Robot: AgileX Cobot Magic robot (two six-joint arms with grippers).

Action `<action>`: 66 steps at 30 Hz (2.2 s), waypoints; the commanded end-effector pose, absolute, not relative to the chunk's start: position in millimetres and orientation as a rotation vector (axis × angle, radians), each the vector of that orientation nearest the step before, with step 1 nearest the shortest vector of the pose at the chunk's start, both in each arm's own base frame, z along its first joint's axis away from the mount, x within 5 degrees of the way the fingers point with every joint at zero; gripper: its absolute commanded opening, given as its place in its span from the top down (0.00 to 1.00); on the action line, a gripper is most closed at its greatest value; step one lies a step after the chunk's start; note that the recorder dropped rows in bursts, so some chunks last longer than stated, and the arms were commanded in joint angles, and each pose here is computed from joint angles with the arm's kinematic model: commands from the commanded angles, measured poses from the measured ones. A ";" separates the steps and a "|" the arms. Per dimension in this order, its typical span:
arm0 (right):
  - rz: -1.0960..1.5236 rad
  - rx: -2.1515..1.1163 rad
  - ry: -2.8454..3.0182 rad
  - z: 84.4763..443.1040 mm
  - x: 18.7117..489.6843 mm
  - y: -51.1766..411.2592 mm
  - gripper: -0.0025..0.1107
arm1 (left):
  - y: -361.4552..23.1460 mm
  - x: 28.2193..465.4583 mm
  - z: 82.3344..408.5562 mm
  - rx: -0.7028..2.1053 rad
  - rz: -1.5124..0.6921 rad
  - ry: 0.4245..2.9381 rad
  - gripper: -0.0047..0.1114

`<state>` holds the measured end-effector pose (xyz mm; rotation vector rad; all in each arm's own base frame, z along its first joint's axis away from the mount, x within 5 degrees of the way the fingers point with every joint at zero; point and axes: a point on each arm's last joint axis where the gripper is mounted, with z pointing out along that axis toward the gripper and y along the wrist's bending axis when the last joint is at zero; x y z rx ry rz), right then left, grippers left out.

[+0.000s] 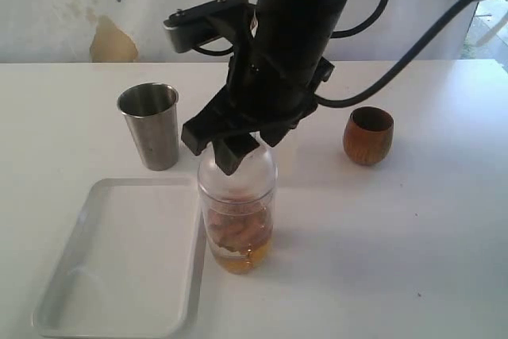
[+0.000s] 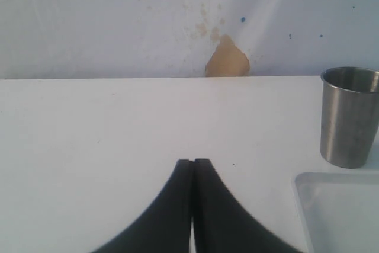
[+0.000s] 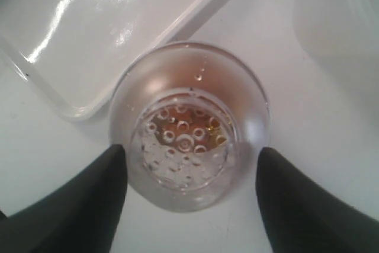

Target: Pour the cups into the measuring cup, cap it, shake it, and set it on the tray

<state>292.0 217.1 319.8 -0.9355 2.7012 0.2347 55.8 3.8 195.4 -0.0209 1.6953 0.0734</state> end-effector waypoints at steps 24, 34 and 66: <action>0.361 -0.938 2.401 369.9 277.7 212.1 0.98 | 3.8 55.7 194.9 -0.018 0.076 1.686 0.96; 0.322 -1.004 2.573 338.1 284.5 217.7 0.98 | 3.8 55.7 194.9 -0.018 0.076 1.686 0.96; 0.292 -1.073 2.645 313.6 286.1 219.0 0.97 | 3.8 55.7 194.9 -0.018 0.076 1.686 0.96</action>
